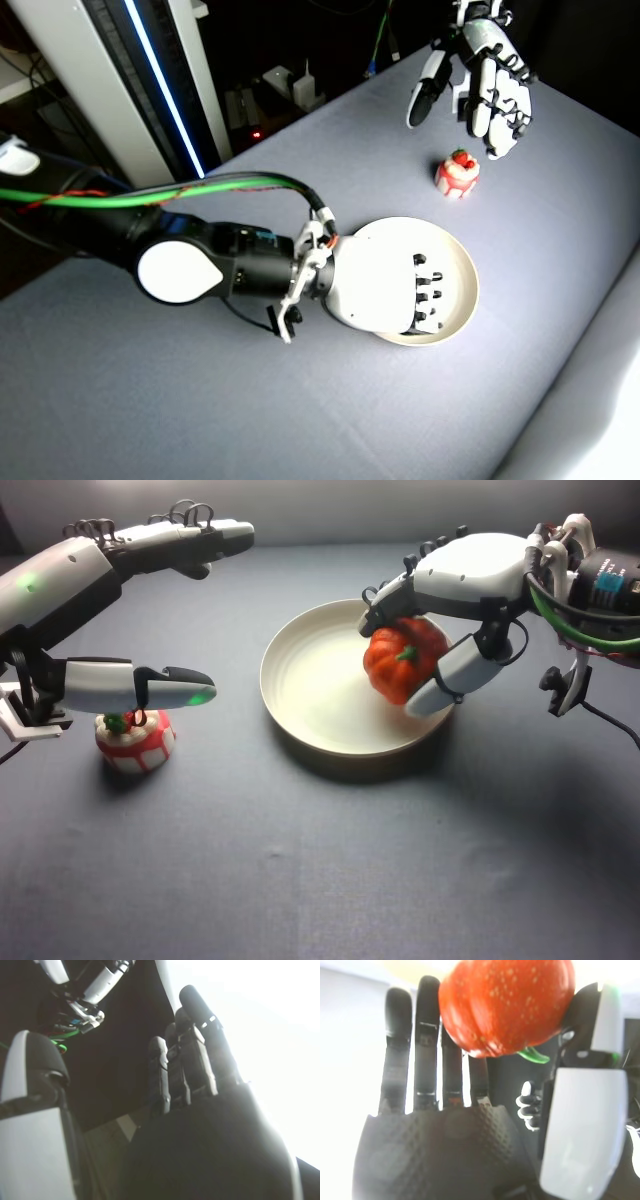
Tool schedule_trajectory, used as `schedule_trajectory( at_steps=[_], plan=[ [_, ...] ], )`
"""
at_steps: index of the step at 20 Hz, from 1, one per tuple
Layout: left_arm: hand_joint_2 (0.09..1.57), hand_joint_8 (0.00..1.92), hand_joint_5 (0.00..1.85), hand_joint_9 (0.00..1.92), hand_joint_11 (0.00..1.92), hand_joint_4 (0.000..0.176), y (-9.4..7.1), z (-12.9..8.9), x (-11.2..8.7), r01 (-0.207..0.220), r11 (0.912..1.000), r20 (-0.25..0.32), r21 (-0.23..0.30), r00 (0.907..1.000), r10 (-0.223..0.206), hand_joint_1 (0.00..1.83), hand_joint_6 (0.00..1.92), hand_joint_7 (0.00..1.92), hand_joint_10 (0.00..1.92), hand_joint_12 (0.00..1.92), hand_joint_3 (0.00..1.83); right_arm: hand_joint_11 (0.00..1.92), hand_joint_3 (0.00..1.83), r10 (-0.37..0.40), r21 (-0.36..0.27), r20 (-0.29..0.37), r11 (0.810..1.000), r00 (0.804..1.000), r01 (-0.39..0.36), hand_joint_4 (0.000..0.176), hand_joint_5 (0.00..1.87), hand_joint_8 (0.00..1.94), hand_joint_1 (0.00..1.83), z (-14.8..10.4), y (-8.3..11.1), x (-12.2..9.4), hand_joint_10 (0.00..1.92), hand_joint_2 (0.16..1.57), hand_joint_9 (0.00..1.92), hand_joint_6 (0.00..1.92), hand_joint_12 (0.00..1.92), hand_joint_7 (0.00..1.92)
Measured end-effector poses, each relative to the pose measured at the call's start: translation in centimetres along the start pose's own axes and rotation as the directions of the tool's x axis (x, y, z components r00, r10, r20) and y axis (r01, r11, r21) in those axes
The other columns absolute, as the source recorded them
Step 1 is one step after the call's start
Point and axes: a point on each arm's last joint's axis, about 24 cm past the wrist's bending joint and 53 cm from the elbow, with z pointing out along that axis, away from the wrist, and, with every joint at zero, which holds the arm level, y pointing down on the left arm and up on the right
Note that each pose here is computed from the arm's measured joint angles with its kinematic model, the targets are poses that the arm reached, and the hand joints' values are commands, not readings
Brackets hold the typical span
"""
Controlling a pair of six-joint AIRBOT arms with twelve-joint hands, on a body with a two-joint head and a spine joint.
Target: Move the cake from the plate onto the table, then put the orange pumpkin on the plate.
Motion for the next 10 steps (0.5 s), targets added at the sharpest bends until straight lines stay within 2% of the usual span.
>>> schedule_trajectory(
  at_steps=[1,2,3,4,5,6,7,8,9,10],
  plan=[
    [1.0,0.0,0.36,0.38,0.3,0.027,0.0,0.1,0.2,0.004,1.0,0.0,0.004,1.0,-0.004,1.02,0.0,0.29,0.0,0.77,0.0,0.1,0.0,0.018,0.0,0.01,1.0,1.0,-0.018,0.0,0.49,0.0,1.06,-0.1,-0.1,-0.4,0.01,0.89,0.44,0.0,1.04,0.41],
    [1.01,0.0,0.35,0.41,0.37,0.027,0.1,0.2,0.4,0.011,0.9999,0.001,0.006,0.9999,-0.011,1.02,0.0,0.29,0.0,0.67,0.0,0.02,0.0,0.029,-0.002,0.022,1.0,0.999,-0.029,0.0,0.43,0.0,1.09,-0.4,-0.2,-0.9,0.0,0.88,0.35,0.0,1.03,0.35],
    [1.03,0.0,0.33,0.45,0.34,0.03,0.2,0.2,0.7,0.008,1.0,-0.009,0.003,0.9999,-0.008,1.01,0.0,0.29,0.0,0.79,0.0,0.0,0.0,0.039,-0.007,0.033,0.999,0.999,-0.039,0.0,0.38,0.0,1.09,-0.6,-0.2,-1.3,0.0,0.86,0.32,0.0,1.0,0.31],
    [1.04,0.0,0.31,0.42,0.25,0.069,0.2,0.2,0.8,0.007,1.0,-0.015,0.002,0.9999,-0.006,1.07,0.0,0.29,0.0,0.85,0.0,0.0,0.0,0.041,-0.011,0.037,0.999,0.998,-0.04,0.064,0.32,0.0,1.06,-0.7,-0.2,-1.5,0.01,0.84,0.25,0.0,0.86,0.23],
    [1.03,0.0,0.32,0.48,0.2,0.061,0.1,0.2,0.8,0.008,1.0,-0.013,0.005,0.9999,-0.008,1.01,0.0,0.33,0.01,0.99,0.0,0.0,0.0,0.04,-0.013,0.037,0.999,0.999,-0.04,0.108,0.26,0.0,0.96,-0.7,-0.2,-1.5,0.0,0.82,0.18,0.0,0.8,0.17],
    [1.02,0.0,0.33,0.5,0.21,0.057,0.1,0.2,0.8,0.008,1.0,-0.012,0.005,0.9999,-0.008,0.94,0.0,0.35,0.01,1.03,0.0,0.0,0.0,0.041,-0.013,0.033,0.999,0.999,-0.04,0.141,0.22,0.0,0.93,-0.8,-0.2,-1.3,0.0,0.81,0.13,0.0,0.78,0.1],
    [1.03,0.0,0.32,0.42,0.17,0.069,0.2,0.2,0.7,0.007,1.0,-0.01,0.004,0.9999,-0.007,0.98,0.0,0.29,0.0,0.96,0.0,0.0,0.0,0.04,-0.018,0.032,0.999,0.999,-0.04,0.159,0.16,0.0,0.98,-0.8,-0.1,-1.2,0.0,0.81,0.1,0.0,0.69,0.03],
    [1.04,0.0,0.28,0.38,0.17,0.042,0.3,0.2,0.7,0.007,1.0,-0.009,0.002,0.9999,-0.007,0.92,0.0,0.29,0.0,0.87,0.0,0.0,0.0,0.042,-0.02,0.029,0.999,0.999,-0.041,0.162,0.08,0.0,1.02,-0.8,0.1,-1.1,0.0,0.81,0.02,0.0,0.67,0.01],
    [1.06,0.0,0.29,0.35,0.15,0.041,0.3,0.3,0.7,0.009,1.0,-0.008,0.003,0.9999,-0.009,0.93,0.01,0.29,0.0,0.84,0.01,0.0,0.0,0.043,-0.025,0.029,0.999,0.999,-0.042,0.171,0.04,0.0,1.02,-0.7,0.2,-1.0,0.0,0.78,0.0,0.01,0.75,0.0],
    [1.04,0.0,0.29,0.42,0.2,0.034,0.2,0.3,0.8,0.009,0.9999,-0.01,0.004,0.9999,-0.009,0.9,0.0,0.31,0.01,0.98,0.0,0.0,0.0,0.043,-0.03,0.03,0.999,0.999,-0.042,0.175,0.04,0.0,1.02,-0.8,0.3,-1.0,0.0,0.78,0.0,0.01,0.76,0.0]
  ],
)
